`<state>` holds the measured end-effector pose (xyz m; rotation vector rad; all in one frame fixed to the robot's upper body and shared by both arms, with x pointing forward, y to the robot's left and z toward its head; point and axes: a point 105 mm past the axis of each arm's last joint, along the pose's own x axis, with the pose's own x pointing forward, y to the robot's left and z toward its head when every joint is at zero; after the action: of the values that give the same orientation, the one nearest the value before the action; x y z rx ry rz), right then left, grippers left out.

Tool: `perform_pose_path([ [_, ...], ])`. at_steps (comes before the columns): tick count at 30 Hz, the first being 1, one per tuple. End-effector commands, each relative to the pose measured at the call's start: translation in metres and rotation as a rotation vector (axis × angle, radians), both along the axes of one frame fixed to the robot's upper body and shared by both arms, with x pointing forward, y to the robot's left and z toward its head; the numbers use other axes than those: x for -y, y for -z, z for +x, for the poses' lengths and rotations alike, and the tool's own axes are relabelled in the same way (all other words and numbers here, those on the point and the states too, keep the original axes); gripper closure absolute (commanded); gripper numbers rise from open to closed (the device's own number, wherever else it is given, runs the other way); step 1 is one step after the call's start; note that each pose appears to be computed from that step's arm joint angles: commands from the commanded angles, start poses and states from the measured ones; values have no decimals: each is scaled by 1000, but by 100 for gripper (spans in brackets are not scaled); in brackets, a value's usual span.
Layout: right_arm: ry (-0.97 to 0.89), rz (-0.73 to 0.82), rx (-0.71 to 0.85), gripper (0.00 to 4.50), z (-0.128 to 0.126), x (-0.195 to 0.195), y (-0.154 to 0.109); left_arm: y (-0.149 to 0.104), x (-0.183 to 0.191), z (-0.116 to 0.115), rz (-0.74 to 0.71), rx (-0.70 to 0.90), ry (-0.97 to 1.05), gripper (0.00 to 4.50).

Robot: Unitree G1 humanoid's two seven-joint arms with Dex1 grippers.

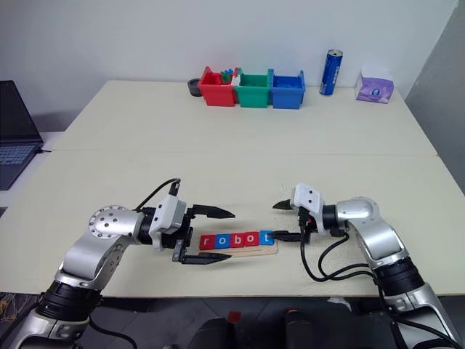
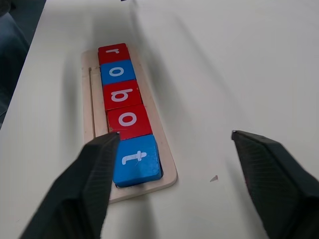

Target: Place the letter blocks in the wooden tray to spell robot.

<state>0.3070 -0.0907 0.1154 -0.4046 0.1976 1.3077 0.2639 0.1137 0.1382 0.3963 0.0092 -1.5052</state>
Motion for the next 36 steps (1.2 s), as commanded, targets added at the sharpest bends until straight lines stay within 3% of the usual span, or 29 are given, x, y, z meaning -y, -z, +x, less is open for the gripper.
perform_pose_path([
  [1, 18, 10, 75, 214, 5, -7, -5, -7, 1, 1, -2, 39, 19, 0],
  [7, 18, -30, 138, 434, 12, -18, 7, -7, 0, 3, 3, 45, 20, 0],
  [8, 19, -36, 146, 446, 14, -20, 9, -7, 0, 4, 3, 46, 20, 0],
  [36, -115, -68, 224, 446, 1, -38, 14, -8, 0, 3, 10, 57, 18, 0],
])
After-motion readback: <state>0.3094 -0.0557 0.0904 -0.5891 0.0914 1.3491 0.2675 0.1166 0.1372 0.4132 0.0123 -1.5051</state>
